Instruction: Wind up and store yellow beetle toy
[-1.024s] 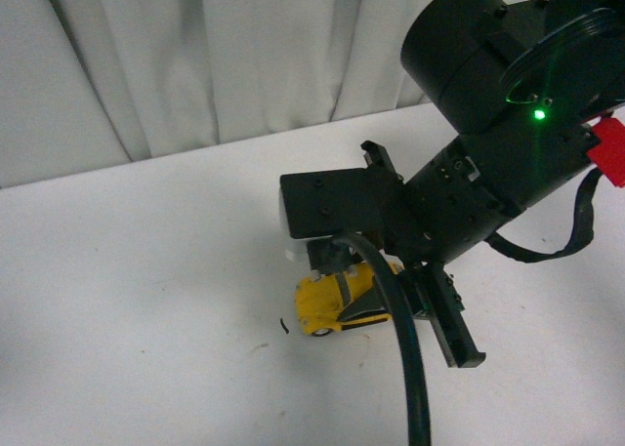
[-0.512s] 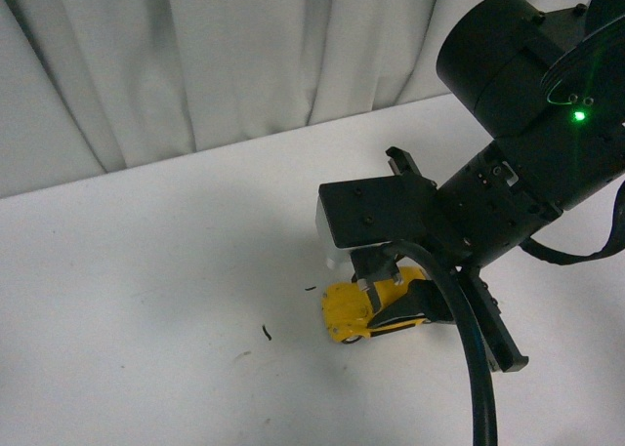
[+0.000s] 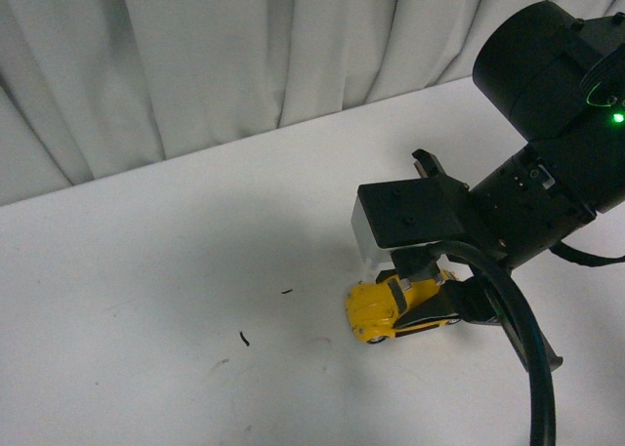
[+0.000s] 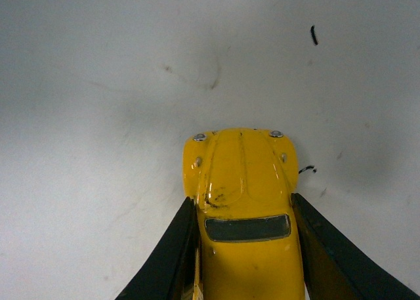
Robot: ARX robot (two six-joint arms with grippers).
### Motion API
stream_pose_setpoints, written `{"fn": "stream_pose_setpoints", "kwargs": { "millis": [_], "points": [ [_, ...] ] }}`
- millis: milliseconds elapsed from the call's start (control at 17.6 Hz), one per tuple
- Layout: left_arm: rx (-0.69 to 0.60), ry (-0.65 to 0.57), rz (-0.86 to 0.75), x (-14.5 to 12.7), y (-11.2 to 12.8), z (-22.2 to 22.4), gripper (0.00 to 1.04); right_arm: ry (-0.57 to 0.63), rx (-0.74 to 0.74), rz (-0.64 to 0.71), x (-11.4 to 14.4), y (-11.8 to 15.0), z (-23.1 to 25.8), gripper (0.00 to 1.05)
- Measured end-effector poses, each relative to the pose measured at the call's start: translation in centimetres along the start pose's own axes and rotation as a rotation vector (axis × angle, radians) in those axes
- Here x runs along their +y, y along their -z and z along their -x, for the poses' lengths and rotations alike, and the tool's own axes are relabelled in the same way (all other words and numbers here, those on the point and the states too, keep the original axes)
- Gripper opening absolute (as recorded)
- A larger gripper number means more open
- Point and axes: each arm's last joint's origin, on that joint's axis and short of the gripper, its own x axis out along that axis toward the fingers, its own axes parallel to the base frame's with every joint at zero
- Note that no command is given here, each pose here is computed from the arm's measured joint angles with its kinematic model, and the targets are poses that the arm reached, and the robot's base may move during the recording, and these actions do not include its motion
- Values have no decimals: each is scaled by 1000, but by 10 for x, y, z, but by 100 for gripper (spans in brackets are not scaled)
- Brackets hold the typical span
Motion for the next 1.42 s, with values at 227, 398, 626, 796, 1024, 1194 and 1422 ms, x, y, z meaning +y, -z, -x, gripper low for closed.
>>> {"fn": "stream_pose_setpoints", "kwargs": {
  "millis": [227,398,626,796,1024,1194,1422],
  "points": [
    [0,0,0,0,0,0,98,-13,7,-5,7,12,8,36],
    [0,0,0,0,0,0,98,-21,11,32,8,12,8,37],
    [0,0,0,0,0,0,98,-86,83,59,17,17,4,80],
    [0,0,0,0,0,0,98,-87,88,68,17,17,5,98],
    [0,0,0,0,0,0,98,-86,88,80,17,17,5,98],
    [0,0,0,0,0,0,98,-87,90,86,17,16,4,98],
    [0,0,0,0,0,0,98,-88,90,93,17,16,4,98]
  ]
}}
